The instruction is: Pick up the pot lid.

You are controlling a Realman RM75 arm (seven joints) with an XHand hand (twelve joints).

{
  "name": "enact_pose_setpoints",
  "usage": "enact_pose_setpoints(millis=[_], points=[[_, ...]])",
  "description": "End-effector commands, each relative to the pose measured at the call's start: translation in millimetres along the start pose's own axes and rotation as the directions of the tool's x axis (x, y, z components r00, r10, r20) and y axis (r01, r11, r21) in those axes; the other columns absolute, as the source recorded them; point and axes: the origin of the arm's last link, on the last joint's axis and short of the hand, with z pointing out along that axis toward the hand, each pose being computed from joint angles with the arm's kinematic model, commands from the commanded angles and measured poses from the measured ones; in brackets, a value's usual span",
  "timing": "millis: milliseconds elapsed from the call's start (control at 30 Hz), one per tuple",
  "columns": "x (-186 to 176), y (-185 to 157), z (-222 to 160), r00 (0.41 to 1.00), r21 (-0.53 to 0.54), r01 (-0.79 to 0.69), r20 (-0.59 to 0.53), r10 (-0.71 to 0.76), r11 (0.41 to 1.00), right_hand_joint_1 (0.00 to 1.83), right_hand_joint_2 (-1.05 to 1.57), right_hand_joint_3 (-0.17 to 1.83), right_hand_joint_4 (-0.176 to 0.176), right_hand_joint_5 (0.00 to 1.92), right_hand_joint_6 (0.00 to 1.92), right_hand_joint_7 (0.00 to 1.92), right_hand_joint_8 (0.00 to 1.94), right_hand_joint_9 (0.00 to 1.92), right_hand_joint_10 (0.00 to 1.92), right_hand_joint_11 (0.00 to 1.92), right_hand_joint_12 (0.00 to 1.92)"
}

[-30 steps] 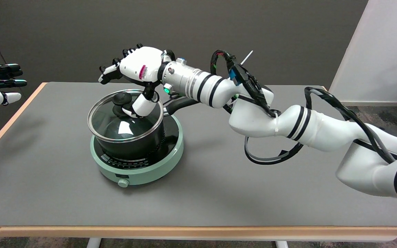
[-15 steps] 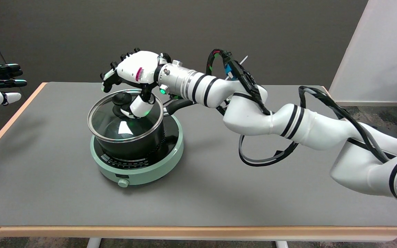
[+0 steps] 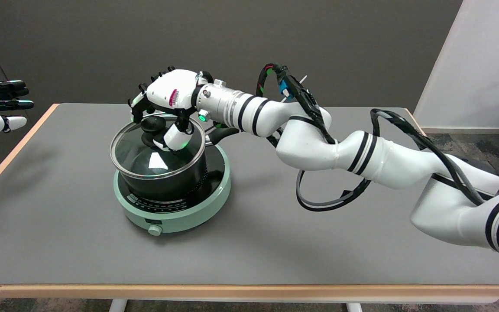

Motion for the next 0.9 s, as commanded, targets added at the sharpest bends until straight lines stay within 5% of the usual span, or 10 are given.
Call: enact_pose_setpoints(millis=[33, 467, 500, 533, 800, 867, 900], points=[[-7.2, 3.0, 0.6, 1.000, -0.006, -0.003, 0.020, 0.003, 1.000, 0.90, 0.66, 0.88, 0.176, 0.65, 0.44, 0.77, 0.32, 0.73, 0.46, 0.42, 0.57], [-5.7, 2.6, -2.3, 1.000, -0.001, 0.002, 0.014, -0.002, 1.000, 0.94, 0.68, 0.87, 0.176, 0.70, 0.86, 0.88, 0.51, 0.80, 0.59, 0.46, 0.58], [-6.2, 2.6, -2.4, 1.000, -0.001, 0.001, 0.015, -0.001, 1.000, 0.94, 0.74, 0.78, 0.176, 0.71, 0.96, 0.88, 0.54, 0.80, 0.61, 0.46, 0.59], [-6.4, 2.6, -2.4, 1.000, -0.001, 0.001, 0.015, -0.001, 1.000, 0.92, 1.09, 0.28, 0.176, 0.76, 1.34, 0.87, 0.60, 0.79, 0.67, 0.45, 0.63], [-5.2, 3.1, -2.9, 1.000, 0.003, 0.002, 0.004, -0.002, 1.000, 0.94, 1.01, 0.41, 0.176, 0.79, 1.34, 0.91, 0.80, 0.84, 0.80, 0.49, 0.63], [-5.4, 3.2, -2.9, 1.000, 0.004, 0.001, 0.001, -0.001, 1.000, 1.18, 1.02, 0.32, 0.033, 0.80, 1.37, 0.93, 1.11, 0.84, 0.92, 0.51, 0.73], [-5.9, 3.1, -2.9, 1.000, 0.004, 0.000, 0.001, 0.000, 1.000, 1.19, 1.00, 0.36, 0.036, 0.80, 1.37, 0.93, 1.12, 0.84, 0.95, 0.53, 0.77]])
